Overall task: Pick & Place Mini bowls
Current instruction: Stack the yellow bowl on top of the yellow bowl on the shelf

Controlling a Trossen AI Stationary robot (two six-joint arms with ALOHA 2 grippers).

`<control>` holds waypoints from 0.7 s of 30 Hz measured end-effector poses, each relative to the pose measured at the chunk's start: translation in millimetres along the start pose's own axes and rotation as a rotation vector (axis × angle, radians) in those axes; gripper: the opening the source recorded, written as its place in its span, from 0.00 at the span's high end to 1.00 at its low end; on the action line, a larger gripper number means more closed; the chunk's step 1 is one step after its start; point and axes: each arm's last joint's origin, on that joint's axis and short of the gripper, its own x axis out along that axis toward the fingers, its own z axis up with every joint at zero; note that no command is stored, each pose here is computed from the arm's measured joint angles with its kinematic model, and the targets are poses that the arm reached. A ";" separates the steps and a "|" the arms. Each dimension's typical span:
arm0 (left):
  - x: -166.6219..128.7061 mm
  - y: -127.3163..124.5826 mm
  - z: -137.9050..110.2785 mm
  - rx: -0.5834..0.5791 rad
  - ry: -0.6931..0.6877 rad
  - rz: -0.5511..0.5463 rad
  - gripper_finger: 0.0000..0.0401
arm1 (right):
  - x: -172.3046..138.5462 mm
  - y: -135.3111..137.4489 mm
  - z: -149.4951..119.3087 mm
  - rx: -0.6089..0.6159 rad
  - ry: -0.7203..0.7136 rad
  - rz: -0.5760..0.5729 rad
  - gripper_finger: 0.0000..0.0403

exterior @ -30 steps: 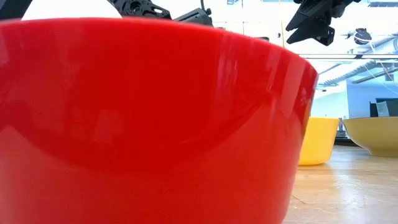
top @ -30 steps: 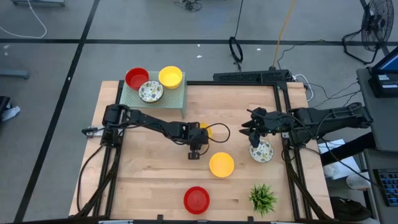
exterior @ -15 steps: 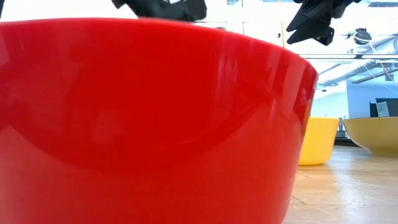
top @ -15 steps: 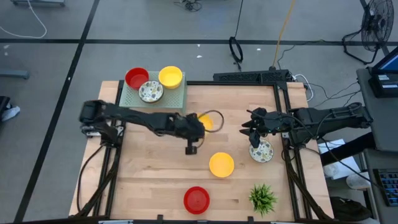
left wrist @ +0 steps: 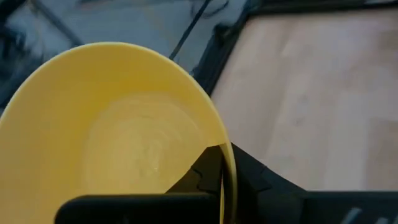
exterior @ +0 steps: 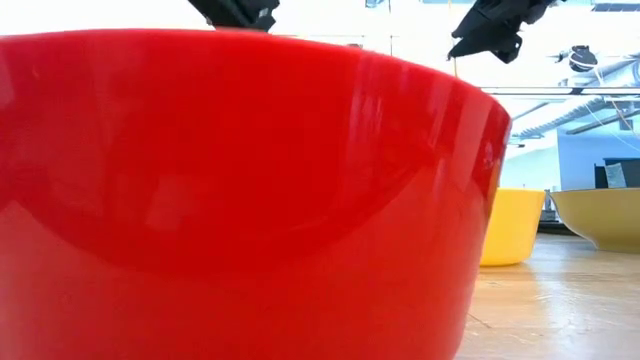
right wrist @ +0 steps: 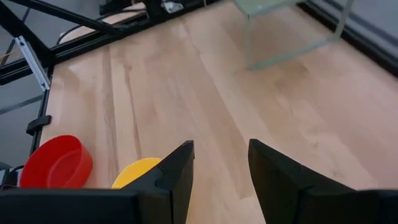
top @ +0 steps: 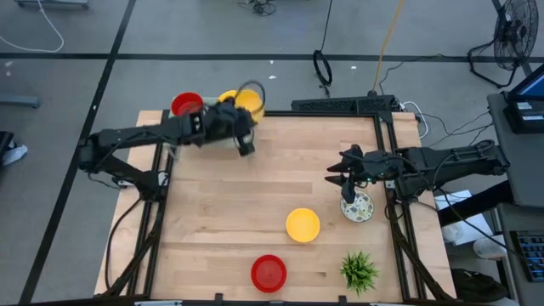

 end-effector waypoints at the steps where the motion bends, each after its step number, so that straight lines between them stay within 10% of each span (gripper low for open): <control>1: 5.0 8.2 -4.3 -0.014 0.031 0.014 0.97 | 0.0 0.3 0.8 -0.016 -0.008 0.003 0.65; 21: 39.5 86.1 -48.3 -0.172 0.220 0.053 0.95 | -0.2 4.5 2.4 -0.119 -0.001 0.111 0.65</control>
